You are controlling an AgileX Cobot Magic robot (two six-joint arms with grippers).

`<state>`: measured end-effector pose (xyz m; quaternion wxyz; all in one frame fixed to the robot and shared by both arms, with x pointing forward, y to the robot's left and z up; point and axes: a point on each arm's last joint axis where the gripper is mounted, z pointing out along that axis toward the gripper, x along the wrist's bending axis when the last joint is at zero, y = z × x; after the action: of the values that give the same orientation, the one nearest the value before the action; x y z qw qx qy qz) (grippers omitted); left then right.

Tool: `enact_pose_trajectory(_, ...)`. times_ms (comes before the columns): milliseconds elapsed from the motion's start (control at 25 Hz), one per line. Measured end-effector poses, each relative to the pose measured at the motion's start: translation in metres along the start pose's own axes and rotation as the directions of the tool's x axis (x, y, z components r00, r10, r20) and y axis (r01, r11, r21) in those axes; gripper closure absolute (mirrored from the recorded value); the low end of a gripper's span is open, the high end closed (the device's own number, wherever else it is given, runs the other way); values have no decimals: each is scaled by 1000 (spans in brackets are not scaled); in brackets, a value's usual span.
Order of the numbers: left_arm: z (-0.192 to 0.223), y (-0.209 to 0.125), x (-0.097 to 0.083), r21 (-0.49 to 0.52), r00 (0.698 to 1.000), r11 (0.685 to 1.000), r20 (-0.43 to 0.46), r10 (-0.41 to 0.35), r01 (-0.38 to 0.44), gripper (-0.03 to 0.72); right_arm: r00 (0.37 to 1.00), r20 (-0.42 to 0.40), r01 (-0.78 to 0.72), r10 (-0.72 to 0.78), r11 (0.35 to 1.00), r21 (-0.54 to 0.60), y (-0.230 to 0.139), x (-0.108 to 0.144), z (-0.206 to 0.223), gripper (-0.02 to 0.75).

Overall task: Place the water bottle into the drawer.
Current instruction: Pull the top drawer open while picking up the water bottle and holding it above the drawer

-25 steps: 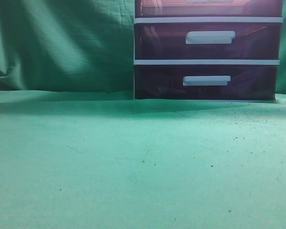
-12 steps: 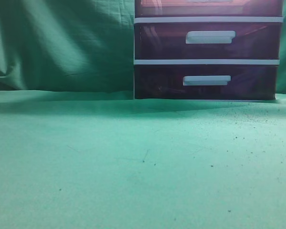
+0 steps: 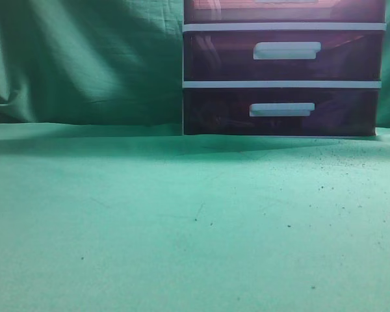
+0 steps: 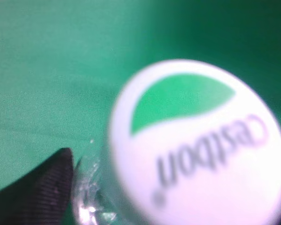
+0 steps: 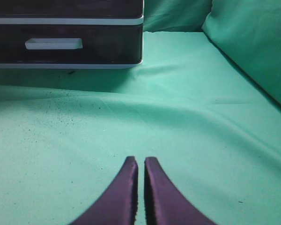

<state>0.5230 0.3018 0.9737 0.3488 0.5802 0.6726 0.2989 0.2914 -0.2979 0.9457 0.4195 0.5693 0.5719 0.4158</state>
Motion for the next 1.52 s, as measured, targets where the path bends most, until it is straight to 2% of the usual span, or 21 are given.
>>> enact_pose_trajectory(120, 7, 0, -1, 8, 999, 999, 7, 47, -47, 319, 1000, 0, 0, 0, 1000, 0, 0, 0, 0, 738)
enact_pose_trajectory(200, 8, 1, -2, 1, 994, 994, 19, 110, -110, 396, 1000, 0, 0, 0, 1000, 0, 0, 0, 0, 738)
enact_pose_trajectory(320, 8, 2, -3, -5, 984, 985, 29, 173, -173, 393, 1000, 0, 0, 0, 1000, 0, 0, 0, 0, 738)
enact_pose_trajectory(520, -17, 14, -8, -19, 978, 978, 22, 207, -207, 393, 1000, 0, 0, 0, 1000, 0, 0, 0, 0, 738)
enact_pose_trajectory(720, -68, 53, -44, -16, 961, 963, 61, 270, -270, 393, 1000, 0, 0, 0, 1000, 0, 0, 0, 0, 738)
enact_pose_trajectory(920, -124, 88, -82, -74, 943, 956, 158, 293, -284, 393, 1000, 0, 0, 0, 1000, 0, 0, 0, 0, 738)
enact_pose_trajectory(1040, -145, 93, -93, -100, 929, 950, 200, 311, -296, 393, 1000, 0, 0, 0, 1000, 0, 0, 0, 0, 738)
enact_pose_trajectory(1160, -152, 90, -95, -72, 926, 953, 223, 304, -296, 393, 1000, 0, 0, 0, 1000, 0, 0, 0, 0, 738)
enact_pose_trajectory(1200, -152, 88, -96, -55, 927, 954, 230, 298, -293, 393, 1000, 0, 0, 0, 1000, -6, 1, 0, 0, 690)
enact_pose_trajectory(1280, -153, 84, -96, -10, 931, 960, 243, 274, -280, 393, 1000, -1, -16, 16, 999, -47, 4, 0, 0, 690)
enact_pose_trajectory(1400, -153, 79, -98, 43, 936, 969, 273, 223, -244, 393, 995, -17, -100, 99, 972, -214, 19, 0, -2, 690)
enact_pose_trajectory(1520, -154, 77, -101, 65, 930, 971, 307, 202, -232, 393, 983, -41, -175, 177, 858, -484, 44, -5, -11, 690)
